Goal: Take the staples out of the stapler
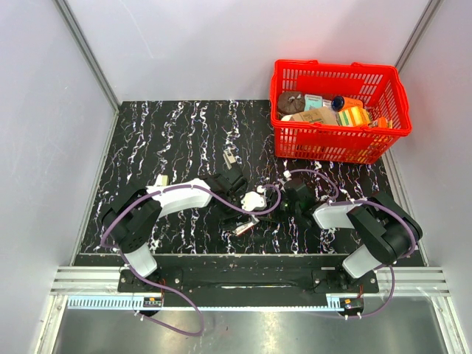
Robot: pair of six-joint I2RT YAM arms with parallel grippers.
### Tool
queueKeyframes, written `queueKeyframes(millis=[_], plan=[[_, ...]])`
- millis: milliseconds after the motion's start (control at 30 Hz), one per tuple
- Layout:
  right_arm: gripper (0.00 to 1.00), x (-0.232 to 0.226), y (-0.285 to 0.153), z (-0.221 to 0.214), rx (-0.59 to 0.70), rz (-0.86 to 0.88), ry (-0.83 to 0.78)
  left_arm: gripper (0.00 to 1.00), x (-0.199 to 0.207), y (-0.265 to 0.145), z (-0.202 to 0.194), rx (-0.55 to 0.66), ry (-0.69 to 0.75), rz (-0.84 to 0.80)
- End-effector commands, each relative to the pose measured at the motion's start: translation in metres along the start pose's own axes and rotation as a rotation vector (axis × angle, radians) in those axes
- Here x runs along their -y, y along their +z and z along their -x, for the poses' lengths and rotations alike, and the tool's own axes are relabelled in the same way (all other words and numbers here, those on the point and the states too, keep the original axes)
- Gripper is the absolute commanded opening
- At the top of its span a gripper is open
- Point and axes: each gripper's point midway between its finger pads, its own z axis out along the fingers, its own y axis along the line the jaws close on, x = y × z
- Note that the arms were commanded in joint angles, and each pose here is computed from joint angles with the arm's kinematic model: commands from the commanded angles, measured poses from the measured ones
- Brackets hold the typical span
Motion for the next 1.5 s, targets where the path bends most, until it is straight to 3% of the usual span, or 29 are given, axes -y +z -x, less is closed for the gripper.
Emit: queueKeyframes(millis=[0, 333, 1000, 1233, 1367, 1467], plan=[[0.23, -0.004, 0.0, 0.001, -0.003, 0.03, -0.033, 0.72, -0.002, 0.008, -0.008, -0.039, -0.008, 0.002], [0.12, -0.001, 0.002, 0.0, -0.015, 0.011, -0.056, 0.72, -0.003, 0.007, -0.007, -0.039, -0.007, 0.007], [0.1, -0.03, 0.009, -0.022, -0.081, 0.057, -0.127, 0.72, -0.004, 0.008, -0.008, -0.043, -0.003, 0.008], [0.16, -0.037, 0.008, -0.03, -0.094, 0.103, -0.11, 0.71, -0.004, 0.008, -0.006, -0.043, -0.003, 0.01], [0.27, -0.038, 0.008, -0.032, -0.096, 0.112, -0.104, 0.71, -0.005, 0.008, -0.004, -0.039, -0.002, 0.015], [0.3, -0.037, 0.006, -0.032, -0.094, 0.114, -0.102, 0.71, -0.008, 0.008, -0.001, -0.033, -0.002, 0.027]])
